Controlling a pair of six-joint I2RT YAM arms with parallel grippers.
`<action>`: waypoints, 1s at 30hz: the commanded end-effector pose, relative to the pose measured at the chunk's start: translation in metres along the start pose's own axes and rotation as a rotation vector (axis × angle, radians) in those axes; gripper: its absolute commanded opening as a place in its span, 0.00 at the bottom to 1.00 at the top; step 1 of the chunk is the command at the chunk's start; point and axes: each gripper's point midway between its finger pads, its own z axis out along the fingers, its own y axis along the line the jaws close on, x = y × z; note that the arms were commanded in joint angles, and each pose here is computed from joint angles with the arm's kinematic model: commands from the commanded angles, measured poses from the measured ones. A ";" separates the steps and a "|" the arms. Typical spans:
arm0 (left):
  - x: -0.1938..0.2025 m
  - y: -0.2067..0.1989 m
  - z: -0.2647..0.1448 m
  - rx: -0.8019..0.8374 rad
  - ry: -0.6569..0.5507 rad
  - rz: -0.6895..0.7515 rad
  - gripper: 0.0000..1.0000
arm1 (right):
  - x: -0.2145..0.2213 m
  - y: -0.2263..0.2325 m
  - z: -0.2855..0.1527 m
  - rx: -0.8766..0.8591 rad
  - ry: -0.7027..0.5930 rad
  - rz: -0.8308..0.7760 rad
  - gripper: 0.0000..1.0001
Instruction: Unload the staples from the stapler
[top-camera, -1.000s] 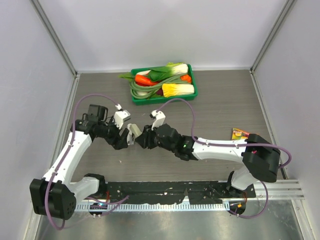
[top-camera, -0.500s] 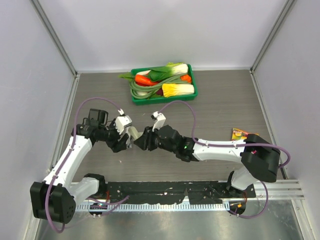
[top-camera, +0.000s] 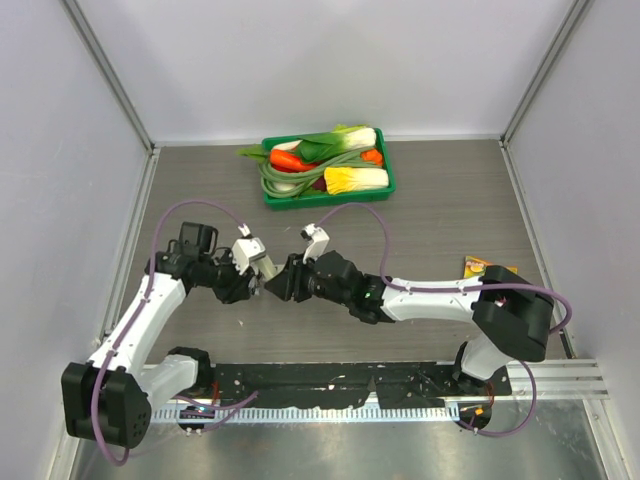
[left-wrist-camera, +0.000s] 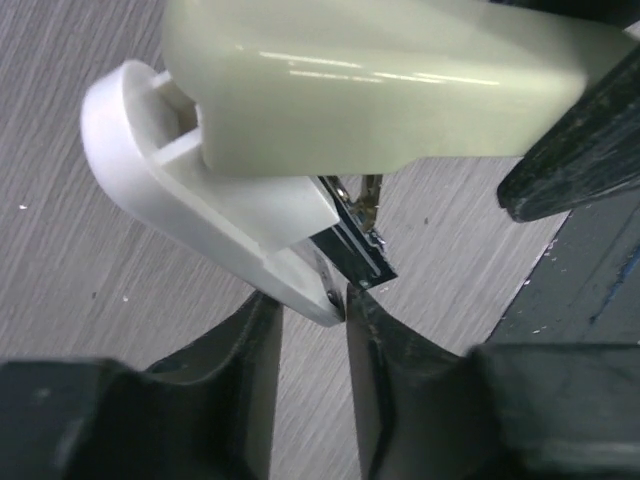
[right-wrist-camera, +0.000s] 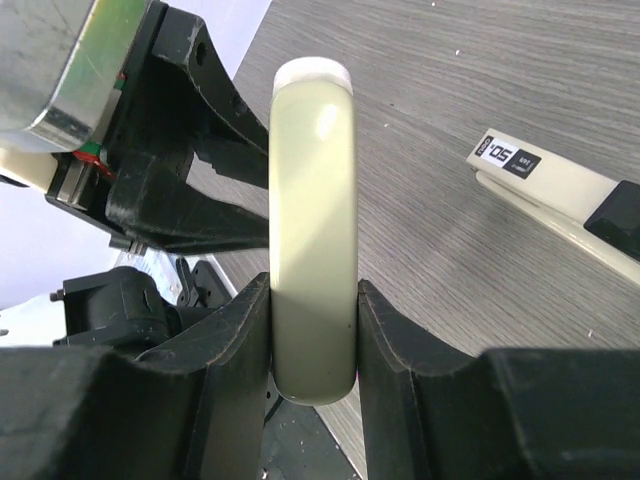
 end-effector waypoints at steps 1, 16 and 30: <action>-0.007 0.016 0.002 -0.081 -0.032 0.043 0.31 | -0.005 0.023 -0.002 -0.092 -0.009 0.025 0.01; 0.040 0.052 0.018 -0.320 0.135 0.174 0.13 | 0.025 0.003 -0.023 -0.065 0.098 -0.030 0.01; 0.061 0.083 0.021 -0.514 0.218 0.270 0.10 | 0.038 0.001 -0.034 -0.079 0.168 -0.158 0.01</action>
